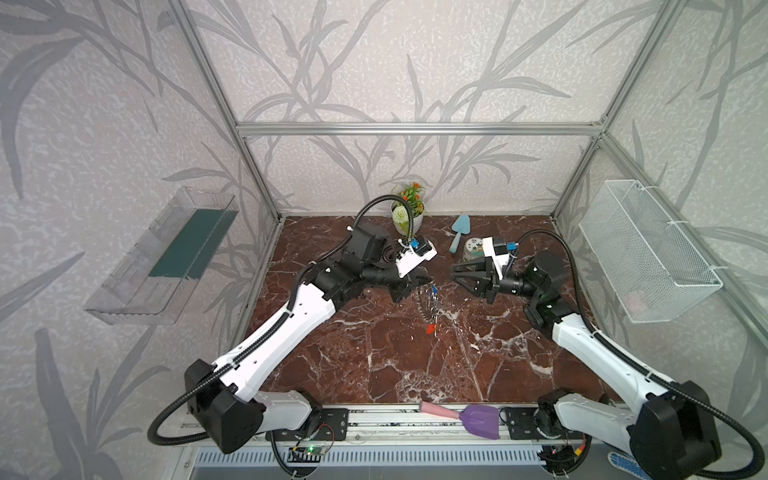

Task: Put the keys on the keyring

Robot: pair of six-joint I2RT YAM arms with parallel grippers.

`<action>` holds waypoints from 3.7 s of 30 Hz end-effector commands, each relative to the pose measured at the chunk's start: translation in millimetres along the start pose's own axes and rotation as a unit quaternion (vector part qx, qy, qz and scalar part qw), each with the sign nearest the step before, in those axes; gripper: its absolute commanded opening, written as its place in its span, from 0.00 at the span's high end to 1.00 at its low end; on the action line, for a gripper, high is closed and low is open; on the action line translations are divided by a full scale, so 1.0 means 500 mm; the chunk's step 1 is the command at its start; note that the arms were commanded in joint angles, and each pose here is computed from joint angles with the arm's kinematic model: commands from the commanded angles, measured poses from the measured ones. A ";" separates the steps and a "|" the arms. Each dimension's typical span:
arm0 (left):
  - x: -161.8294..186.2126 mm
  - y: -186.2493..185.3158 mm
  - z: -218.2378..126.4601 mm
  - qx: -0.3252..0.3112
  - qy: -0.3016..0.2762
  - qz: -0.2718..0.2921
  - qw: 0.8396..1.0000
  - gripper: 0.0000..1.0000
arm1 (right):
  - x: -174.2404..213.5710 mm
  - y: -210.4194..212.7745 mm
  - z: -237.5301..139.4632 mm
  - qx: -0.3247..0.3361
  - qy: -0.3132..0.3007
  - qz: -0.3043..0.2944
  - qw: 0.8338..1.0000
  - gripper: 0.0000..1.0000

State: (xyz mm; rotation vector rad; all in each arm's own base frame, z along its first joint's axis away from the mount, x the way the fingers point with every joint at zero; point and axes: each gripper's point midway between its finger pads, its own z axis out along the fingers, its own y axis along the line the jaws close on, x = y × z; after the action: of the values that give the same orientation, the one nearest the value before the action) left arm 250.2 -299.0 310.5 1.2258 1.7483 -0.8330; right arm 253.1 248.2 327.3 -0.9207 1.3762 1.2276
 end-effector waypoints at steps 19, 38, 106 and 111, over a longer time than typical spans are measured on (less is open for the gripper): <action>-0.150 -0.010 -0.028 0.015 -0.275 -0.044 0.960 1.00 | -0.033 0.010 0.023 -0.060 -0.014 0.044 0.997 0.78; -0.152 -0.012 -0.008 0.032 -0.293 -0.062 0.954 1.00 | -0.009 0.007 0.047 -0.092 -0.005 0.072 0.993 0.94; -0.118 0.010 0.026 0.063 -0.290 -0.105 0.949 1.00 | -0.037 -0.018 0.005 -0.084 -0.034 0.114 0.989 1.00; -0.113 0.020 0.009 0.058 -0.271 -0.116 0.954 0.98 | -0.038 -0.017 0.003 -0.074 -0.033 0.107 0.991 1.00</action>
State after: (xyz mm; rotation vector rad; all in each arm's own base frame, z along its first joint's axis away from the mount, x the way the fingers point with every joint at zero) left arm 274.8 -331.7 334.4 0.7499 1.4649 -1.3035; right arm 269.7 245.5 325.9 -0.7982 1.4337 1.5616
